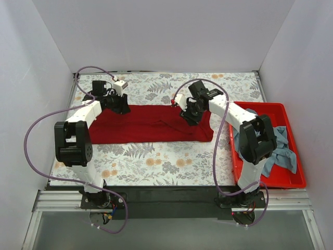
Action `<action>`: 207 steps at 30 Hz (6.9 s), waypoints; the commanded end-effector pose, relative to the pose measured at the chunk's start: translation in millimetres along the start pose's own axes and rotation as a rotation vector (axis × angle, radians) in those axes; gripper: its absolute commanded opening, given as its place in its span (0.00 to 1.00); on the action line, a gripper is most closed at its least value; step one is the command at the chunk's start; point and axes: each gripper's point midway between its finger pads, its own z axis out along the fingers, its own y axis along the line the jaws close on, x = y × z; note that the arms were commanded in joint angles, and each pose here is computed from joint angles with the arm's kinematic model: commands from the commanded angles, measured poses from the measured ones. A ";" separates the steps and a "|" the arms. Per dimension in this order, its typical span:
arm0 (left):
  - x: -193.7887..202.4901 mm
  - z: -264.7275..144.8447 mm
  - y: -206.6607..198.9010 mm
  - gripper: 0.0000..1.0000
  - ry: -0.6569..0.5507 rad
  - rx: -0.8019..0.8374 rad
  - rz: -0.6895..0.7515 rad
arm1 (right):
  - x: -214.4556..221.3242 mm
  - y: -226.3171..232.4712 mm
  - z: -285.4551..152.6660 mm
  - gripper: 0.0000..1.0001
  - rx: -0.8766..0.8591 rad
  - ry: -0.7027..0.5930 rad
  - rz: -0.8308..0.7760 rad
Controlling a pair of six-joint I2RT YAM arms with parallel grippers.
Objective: Fold and stack the t-shirts
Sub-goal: Fold the tshirt
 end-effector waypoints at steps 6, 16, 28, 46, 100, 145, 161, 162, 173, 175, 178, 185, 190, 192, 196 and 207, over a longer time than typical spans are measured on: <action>27.4 -36.1 -20.6 0.32 0.108 0.017 -0.012 | 30.9 14.9 22.4 0.24 -0.042 0.168 0.275; 43.9 -43.7 -32.0 0.32 0.140 0.043 0.004 | 50.0 -41.1 60.5 0.14 0.077 0.266 0.247; 61.3 -26.9 -0.3 0.32 0.231 -0.061 0.140 | -64.9 -275.1 29.3 0.28 0.747 -0.023 0.043; 171.5 -10.3 -63.7 0.24 0.708 -0.024 0.359 | -66.6 -162.5 -119.8 0.79 0.615 -0.224 0.217; 10.6 -27.6 -98.6 0.21 0.074 0.166 -0.224 | -30.3 -184.6 90.0 0.20 0.433 0.012 0.267; 174.5 -25.3 -243.5 0.56 0.093 0.565 0.859 | 69.6 171.6 -1.8 0.69 -0.123 -0.225 -0.511; 218.6 -1.3 -221.6 0.39 0.258 0.558 0.845 | 103.9 184.8 35.4 0.42 -0.224 -0.091 -0.501; 218.7 0.1 -221.2 0.35 0.264 0.557 0.841 | 106.9 185.5 37.9 0.39 -0.231 -0.077 -0.495; 204.7 -17.4 -246.1 0.00 0.214 0.631 0.849 | 91.3 202.9 28.2 0.01 -0.260 -0.081 -0.480; 201.5 -38.6 -267.4 0.00 0.175 0.714 0.861 | 88.1 221.4 14.7 0.01 -0.295 -0.102 -0.465; 194.9 -65.3 -292.2 0.00 0.099 0.795 0.897 | 76.4 244.0 -5.7 0.01 -0.325 -0.169 -0.475; 151.2 -75.8 -297.5 0.00 -0.030 0.713 0.873 | 34.5 217.0 -37.7 0.01 -0.211 -0.265 -0.502; 104.7 -61.1 -278.0 0.00 -0.101 0.631 0.837 | 7.1 173.8 -46.1 0.01 -0.116 -0.285 -0.539; 88.3 -52.9 -267.9 0.00 -0.118 0.606 0.817 | 3.4 155.7 -43.7 0.01 -0.096 -0.276 -0.540; 59.8 -33.6 -244.4 0.00 -0.173 0.520 0.817 | -13.4 119.8 -46.4 0.01 -0.043 -0.285 -0.556; -27.0 23.9 -171.3 0.00 -0.264 0.376 0.810 | -53.2 -3.7 -48.3 0.01 0.113 -0.308 -0.536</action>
